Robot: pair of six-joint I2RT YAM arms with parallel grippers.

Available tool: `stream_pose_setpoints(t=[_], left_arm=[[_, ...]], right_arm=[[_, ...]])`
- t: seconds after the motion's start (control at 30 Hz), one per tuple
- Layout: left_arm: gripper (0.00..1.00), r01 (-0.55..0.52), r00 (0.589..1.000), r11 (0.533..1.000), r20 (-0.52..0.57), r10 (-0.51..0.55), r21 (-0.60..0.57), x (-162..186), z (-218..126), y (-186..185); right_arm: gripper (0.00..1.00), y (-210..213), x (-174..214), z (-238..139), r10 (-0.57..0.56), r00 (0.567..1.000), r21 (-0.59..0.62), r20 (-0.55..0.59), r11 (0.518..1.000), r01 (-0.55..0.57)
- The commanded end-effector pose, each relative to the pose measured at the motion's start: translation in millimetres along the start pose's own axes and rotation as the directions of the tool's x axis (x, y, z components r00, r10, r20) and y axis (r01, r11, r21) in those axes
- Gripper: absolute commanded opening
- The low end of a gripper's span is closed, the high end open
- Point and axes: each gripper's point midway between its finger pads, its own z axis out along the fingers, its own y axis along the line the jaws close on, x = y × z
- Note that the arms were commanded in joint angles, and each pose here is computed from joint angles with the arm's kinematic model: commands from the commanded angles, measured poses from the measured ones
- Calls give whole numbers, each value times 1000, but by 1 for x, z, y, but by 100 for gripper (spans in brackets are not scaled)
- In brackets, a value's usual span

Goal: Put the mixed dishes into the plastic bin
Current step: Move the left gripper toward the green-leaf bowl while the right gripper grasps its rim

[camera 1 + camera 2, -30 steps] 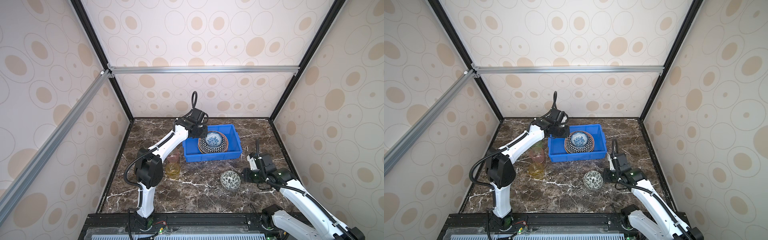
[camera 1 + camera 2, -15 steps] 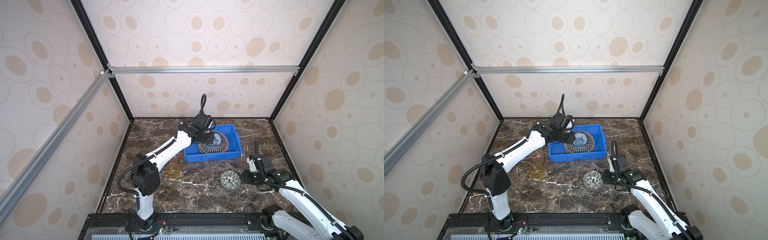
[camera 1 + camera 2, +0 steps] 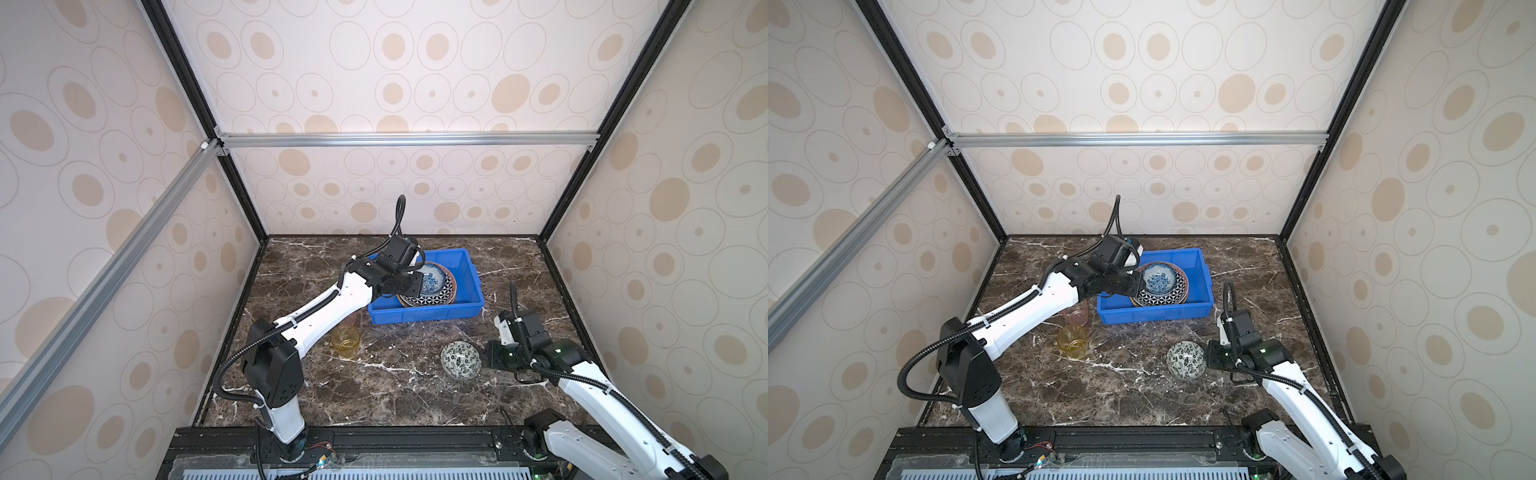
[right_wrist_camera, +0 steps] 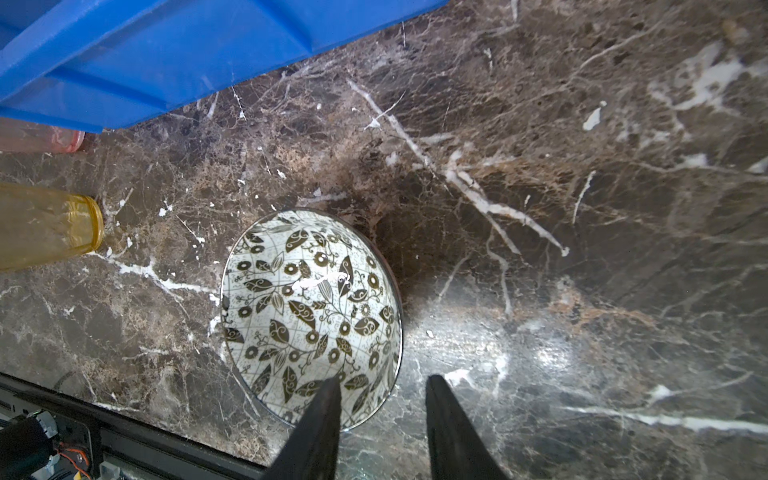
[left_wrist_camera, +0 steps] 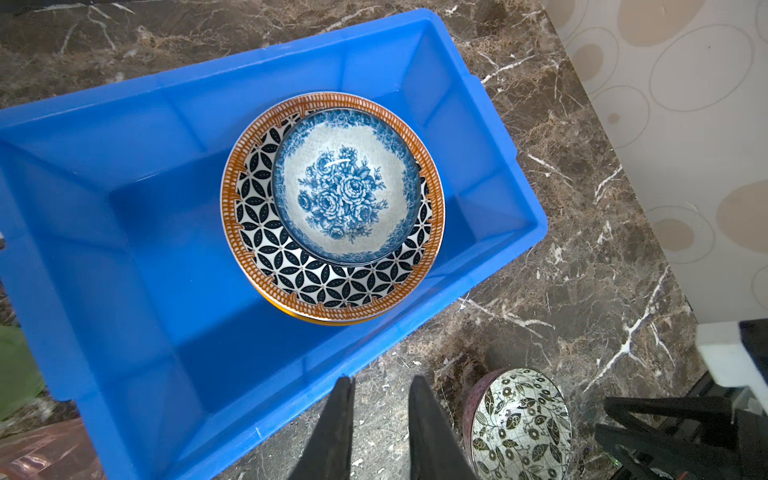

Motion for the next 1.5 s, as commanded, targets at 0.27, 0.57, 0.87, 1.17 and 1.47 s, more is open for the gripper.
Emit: stream_pose_setpoints(t=[0.27,0.57,0.87,1.17,1.47], left_arm=[[24,-8,1000,1000,10,8,27,11,-12,-9],[23,-34,999,999,-28,35,33,27,-12,-13],[21,-42,998,998,-50,44,53,37,-14,-17],[20,-42,997,998,-67,45,51,46,-12,-15],[20,-30,995,998,-93,35,61,60,-6,-16]], right_arm=[[37,-7,9,6,20,999,24,-29,1000,-19],[35,-6,7,13,17,999,25,-43,1000,-16],[33,-6,6,22,20,998,28,-56,999,-19],[32,-8,5,32,20,997,43,-74,999,-17],[29,-11,5,41,27,996,52,-83,998,-22]])
